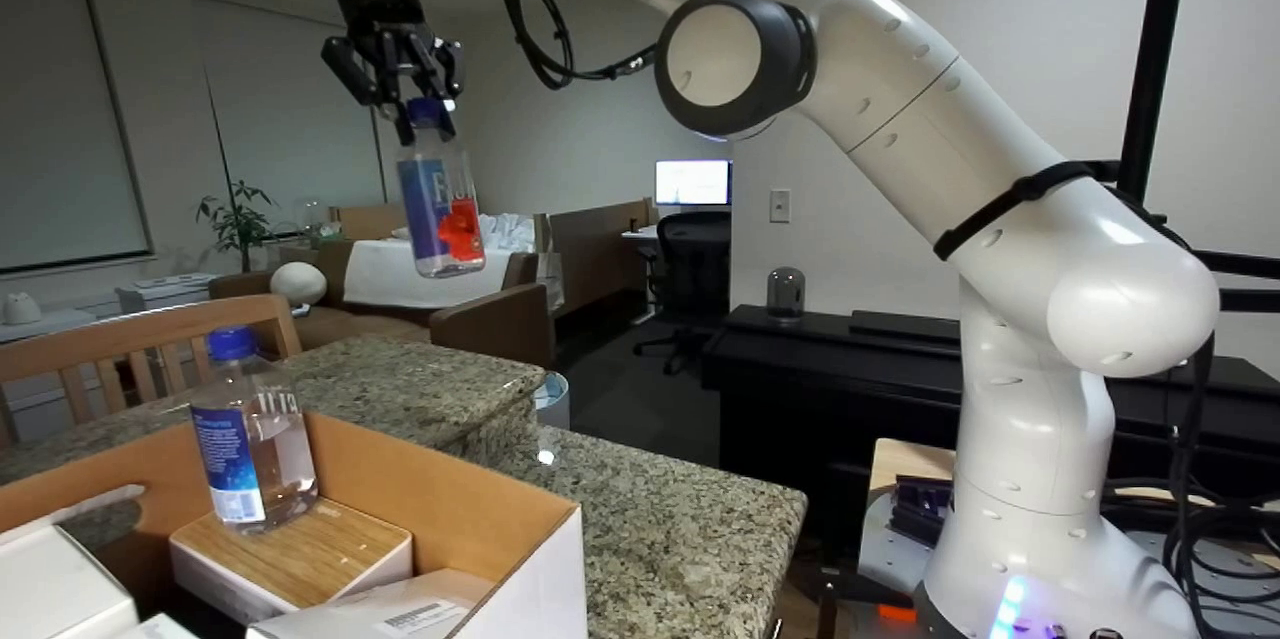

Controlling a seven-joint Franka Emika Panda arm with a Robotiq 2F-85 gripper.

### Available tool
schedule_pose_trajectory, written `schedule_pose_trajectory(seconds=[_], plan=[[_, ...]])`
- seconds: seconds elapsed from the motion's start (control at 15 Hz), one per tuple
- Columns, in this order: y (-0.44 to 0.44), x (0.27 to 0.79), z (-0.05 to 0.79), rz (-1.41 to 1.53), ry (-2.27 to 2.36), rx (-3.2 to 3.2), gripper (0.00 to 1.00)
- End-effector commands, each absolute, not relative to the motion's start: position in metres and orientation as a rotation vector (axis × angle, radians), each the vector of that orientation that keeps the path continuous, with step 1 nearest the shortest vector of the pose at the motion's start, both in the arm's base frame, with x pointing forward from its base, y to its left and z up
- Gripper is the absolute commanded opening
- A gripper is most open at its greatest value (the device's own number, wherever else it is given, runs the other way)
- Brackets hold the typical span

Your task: Put the two bottles in the box

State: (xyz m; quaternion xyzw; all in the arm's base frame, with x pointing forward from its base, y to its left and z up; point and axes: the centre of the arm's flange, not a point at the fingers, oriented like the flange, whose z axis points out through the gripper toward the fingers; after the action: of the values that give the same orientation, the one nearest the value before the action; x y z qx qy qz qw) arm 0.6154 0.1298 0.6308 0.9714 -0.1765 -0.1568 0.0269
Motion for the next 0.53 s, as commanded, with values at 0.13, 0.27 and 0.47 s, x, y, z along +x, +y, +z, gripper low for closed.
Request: schedule_pose_trajectory(seconds=[0.13, 0.27, 0.47], plan=[[0.086, 0.545, 0.636, -0.464, -0.711, 3.005, 0.17], [0.063, 0.555, 0.62, -0.58, -0.76, 2.994, 0.17], [0.031, 0.56, 0.6, -0.807, -0.79, 2.982, 0.17]])
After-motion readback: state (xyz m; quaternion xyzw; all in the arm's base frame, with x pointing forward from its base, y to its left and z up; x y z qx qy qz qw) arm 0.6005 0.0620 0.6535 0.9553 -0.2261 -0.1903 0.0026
